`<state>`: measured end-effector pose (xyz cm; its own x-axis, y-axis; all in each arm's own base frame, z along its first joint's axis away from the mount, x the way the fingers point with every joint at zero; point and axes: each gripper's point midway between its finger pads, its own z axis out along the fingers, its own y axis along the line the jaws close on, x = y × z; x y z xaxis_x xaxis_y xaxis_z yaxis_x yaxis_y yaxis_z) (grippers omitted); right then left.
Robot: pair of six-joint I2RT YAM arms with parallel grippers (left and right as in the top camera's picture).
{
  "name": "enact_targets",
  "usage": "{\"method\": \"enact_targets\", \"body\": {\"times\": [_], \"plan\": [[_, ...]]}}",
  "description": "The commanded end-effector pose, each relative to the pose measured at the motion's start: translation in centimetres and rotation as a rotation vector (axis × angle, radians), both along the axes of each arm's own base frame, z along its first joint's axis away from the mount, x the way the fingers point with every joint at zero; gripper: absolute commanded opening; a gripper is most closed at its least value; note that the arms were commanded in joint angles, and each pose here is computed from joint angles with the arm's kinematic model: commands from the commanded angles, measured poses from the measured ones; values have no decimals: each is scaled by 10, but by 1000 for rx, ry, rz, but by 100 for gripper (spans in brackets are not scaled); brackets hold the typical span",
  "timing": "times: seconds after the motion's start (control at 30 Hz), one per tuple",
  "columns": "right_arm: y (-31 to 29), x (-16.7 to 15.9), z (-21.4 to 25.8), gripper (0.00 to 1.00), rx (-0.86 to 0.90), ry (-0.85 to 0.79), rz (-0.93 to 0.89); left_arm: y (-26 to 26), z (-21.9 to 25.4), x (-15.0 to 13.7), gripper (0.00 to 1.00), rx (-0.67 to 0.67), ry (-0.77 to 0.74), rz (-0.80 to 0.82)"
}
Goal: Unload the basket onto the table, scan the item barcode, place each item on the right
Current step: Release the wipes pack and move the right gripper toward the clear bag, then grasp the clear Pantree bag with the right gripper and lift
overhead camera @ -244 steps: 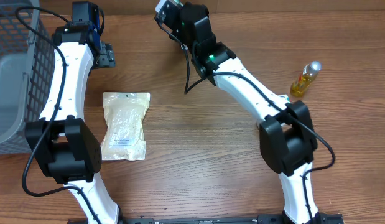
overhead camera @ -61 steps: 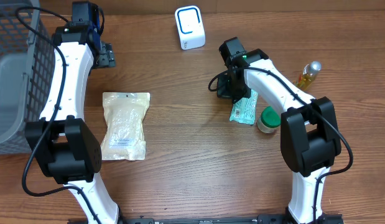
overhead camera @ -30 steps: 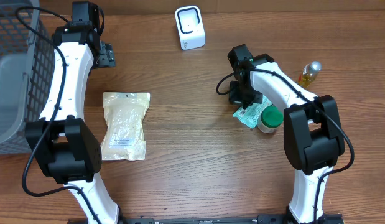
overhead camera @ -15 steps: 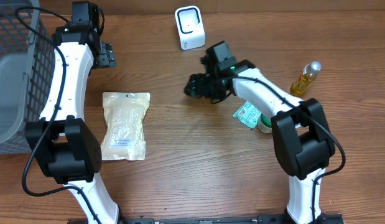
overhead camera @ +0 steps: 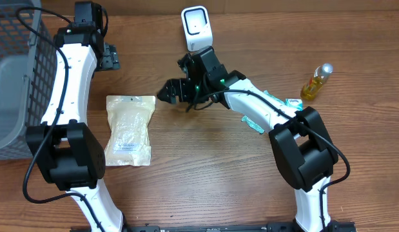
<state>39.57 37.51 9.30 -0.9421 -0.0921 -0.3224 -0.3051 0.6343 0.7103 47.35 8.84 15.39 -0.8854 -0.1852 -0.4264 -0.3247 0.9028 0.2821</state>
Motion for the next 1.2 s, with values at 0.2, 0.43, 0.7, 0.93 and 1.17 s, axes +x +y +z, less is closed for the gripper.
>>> {"method": "enact_targets", "body": {"times": [0.2, 0.43, 0.7, 0.93, 1.17], "plan": [[45, -38, -22, 76, -159, -20, -115, -1, 6, 2, 100, 9, -19, 7], [69, -65, -27, 75, -252, -137, -125, -1, 6, 2, 100, 9, -19, 7], [75, -71, -27, 75, -278, -168, -168, -1, 6, 2, 100, 9, -19, 7], [79, -69, -48, 76, -287, -162, -167, -1, 6, 2, 99, 9, -19, 7], [78, -70, -68, 75, -304, -124, -188, -1, 6, 2, 100, 9, -19, 7]]}}
